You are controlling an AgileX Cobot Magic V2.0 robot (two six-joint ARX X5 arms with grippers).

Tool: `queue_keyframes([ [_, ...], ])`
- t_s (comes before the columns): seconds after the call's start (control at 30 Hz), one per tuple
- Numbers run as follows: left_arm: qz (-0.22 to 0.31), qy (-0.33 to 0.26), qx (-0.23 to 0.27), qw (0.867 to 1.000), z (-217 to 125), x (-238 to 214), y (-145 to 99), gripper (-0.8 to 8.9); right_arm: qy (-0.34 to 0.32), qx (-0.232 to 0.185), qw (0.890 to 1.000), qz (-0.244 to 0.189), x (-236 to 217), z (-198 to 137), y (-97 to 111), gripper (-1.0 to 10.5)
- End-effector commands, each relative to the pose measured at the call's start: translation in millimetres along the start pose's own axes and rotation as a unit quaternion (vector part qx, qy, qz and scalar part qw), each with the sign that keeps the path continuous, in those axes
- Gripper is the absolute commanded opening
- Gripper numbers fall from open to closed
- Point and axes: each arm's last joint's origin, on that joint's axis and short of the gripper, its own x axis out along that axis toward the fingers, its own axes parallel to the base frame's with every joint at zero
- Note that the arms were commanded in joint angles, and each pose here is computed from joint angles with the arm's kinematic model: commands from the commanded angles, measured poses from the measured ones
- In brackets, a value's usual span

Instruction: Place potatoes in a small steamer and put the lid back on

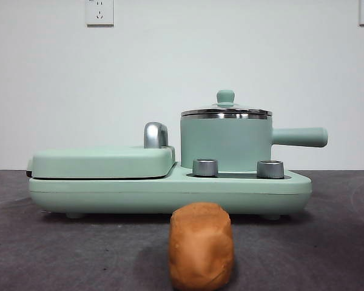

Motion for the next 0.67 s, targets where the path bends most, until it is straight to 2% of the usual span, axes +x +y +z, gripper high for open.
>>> queue_keyframes([
  [0.03,0.000,0.003,-0.041,0.999,-4,1,1,0.06,-0.009,0.091,0.996,0.016,0,1,1,0.2],
  [0.17,-0.026,-0.005,-0.064,0.998,7,-2,-4,0.08,-0.021,0.133,0.988,0.077,-4,14,6,0.1],
  [0.33,-0.049,-0.026,-0.082,0.995,36,-9,-14,0.08,-0.035,0.172,0.980,0.098,-13,40,11,0.1],
  [0.5,-0.099,-0.023,-0.079,0.992,75,-14,-28,0.08,-0.004,0.170,0.977,0.132,-26,75,18,0.1],
  [0.67,-0.147,0.015,-0.075,0.986,114,-10,-44,0.08,0.031,0.136,0.973,0.182,-37,114,27,0.1],
])
